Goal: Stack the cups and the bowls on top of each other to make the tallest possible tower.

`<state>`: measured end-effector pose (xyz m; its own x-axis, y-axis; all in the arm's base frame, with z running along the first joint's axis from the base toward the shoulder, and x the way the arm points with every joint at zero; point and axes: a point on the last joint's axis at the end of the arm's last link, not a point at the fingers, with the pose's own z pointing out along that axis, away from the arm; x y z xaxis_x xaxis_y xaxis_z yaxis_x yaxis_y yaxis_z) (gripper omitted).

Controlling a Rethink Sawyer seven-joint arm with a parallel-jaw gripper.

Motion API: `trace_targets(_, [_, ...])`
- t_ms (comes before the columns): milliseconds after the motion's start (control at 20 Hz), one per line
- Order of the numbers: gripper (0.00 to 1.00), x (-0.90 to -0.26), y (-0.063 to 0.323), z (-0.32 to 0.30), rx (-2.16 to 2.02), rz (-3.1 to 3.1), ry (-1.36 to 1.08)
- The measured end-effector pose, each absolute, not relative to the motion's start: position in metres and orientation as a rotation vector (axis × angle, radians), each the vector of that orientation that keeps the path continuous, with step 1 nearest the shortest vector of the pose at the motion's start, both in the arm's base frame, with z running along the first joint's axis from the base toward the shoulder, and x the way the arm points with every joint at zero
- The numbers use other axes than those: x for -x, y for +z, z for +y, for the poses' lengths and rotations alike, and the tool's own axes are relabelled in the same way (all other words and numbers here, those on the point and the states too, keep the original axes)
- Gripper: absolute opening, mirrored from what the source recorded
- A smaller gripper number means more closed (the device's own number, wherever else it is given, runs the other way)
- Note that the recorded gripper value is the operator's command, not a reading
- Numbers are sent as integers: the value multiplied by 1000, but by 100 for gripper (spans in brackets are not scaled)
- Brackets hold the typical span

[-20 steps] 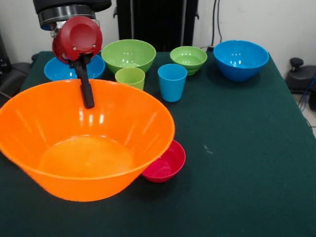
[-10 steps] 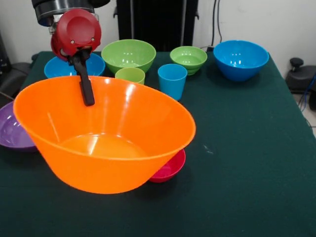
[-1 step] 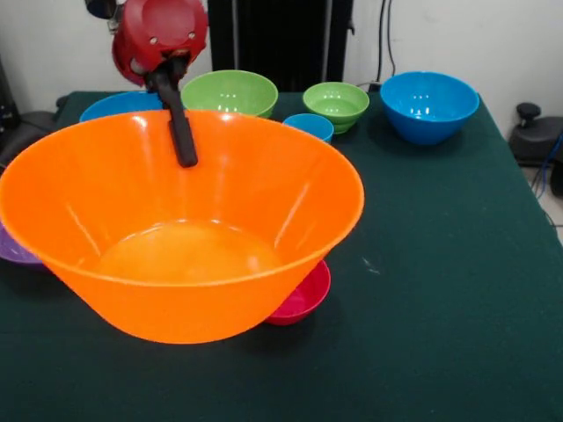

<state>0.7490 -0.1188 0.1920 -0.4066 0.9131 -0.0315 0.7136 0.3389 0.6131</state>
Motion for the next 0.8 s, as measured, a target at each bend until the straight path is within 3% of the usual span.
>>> trace_targets(400, [0, -731, 208, -64, -1482, 2303, 794])
trace_targets(800, [0, -705, 189, -25, -1544, 2425, 759])
